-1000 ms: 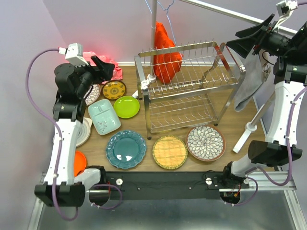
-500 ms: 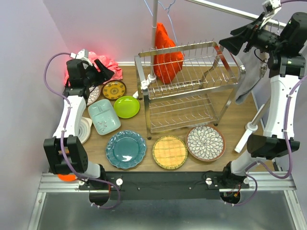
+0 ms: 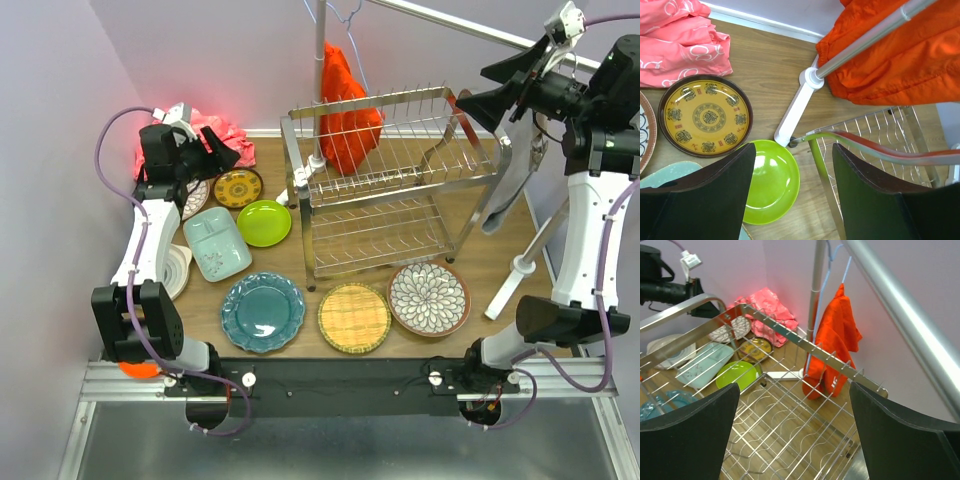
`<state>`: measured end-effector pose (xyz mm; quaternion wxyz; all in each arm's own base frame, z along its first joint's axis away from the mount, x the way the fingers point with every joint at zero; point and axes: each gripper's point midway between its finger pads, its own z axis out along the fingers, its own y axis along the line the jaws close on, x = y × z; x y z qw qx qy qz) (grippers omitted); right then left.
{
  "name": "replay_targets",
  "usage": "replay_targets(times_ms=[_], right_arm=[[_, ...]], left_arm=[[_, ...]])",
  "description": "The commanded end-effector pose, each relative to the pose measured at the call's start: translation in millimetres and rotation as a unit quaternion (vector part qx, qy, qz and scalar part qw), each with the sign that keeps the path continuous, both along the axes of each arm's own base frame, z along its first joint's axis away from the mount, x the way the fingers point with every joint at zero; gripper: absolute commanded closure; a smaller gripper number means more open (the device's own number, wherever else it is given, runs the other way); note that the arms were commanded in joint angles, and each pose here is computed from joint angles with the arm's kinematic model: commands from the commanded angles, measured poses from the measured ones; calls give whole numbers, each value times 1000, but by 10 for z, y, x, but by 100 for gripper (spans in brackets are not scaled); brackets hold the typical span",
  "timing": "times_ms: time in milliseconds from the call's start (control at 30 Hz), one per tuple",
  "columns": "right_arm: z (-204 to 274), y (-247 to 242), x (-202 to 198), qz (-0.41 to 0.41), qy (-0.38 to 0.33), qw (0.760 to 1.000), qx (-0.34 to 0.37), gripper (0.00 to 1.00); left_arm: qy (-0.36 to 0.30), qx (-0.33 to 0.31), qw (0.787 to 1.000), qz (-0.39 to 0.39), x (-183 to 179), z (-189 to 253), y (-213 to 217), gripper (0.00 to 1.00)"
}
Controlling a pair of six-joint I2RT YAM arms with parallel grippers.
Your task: Load the plates into the dish rack
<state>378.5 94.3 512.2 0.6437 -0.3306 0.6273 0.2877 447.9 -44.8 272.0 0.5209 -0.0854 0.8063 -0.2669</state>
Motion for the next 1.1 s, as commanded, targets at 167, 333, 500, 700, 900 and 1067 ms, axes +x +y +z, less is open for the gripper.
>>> replay_targets(times_ms=[167,333,500,700,900,1067], right_arm=[[106,169,-427,64,-31,997,-11,0],[124,179,-520,62,-38,997,-14,0],[229,190,-674,53,-55,997,-17,0],[162,185,-846,33,-51,998,-15,0],[85,191,-1159,8,-57,998,-16,0],[97,235,-1481,4,-68,998,-17,0]], left_arm=[[-5,5,997,-72,-382,-116,-193,29],[-3,-2,996,-90,-699,-129,-282,29],[-24,-3,991,-132,-1087,68,-453,29],[-51,-19,981,-188,-1578,304,-819,29],[-95,-26,960,-264,-2049,506,-1269,29],[-137,-31,950,-279,-2221,692,-1341,29]])
